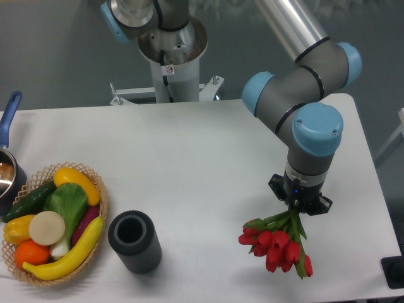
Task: Insert the flowers into the vase
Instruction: 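Carry the red tulip bunch in the gripper toward the black vase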
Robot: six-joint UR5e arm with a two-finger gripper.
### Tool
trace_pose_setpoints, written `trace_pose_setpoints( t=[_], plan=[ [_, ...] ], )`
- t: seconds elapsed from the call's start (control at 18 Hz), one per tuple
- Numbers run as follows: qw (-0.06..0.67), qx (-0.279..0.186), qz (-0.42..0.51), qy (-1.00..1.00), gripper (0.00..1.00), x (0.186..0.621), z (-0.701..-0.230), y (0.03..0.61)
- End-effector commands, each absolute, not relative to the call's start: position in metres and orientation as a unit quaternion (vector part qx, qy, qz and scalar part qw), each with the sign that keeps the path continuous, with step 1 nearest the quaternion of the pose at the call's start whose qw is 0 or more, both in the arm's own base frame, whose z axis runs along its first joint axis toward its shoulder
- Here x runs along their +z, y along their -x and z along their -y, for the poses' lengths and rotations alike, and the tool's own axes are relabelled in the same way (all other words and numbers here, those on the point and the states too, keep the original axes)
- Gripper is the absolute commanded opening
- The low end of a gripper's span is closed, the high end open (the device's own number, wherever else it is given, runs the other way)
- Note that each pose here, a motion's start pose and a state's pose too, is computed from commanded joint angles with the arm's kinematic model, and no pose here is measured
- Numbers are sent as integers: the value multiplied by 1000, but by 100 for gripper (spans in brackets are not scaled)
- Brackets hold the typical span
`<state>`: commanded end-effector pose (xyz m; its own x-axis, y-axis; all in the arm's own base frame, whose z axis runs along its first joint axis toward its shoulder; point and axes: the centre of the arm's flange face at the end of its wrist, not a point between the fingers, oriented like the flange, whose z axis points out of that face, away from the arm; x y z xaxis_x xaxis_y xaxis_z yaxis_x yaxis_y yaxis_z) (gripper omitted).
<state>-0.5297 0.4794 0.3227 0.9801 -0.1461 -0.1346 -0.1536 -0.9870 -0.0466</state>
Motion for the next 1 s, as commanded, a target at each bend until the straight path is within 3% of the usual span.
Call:
trace_pose_setpoints(
  t=[1.0],
  plan=[
    [40, 60, -63, 995, 5, 320, -515, 494]
  ],
)
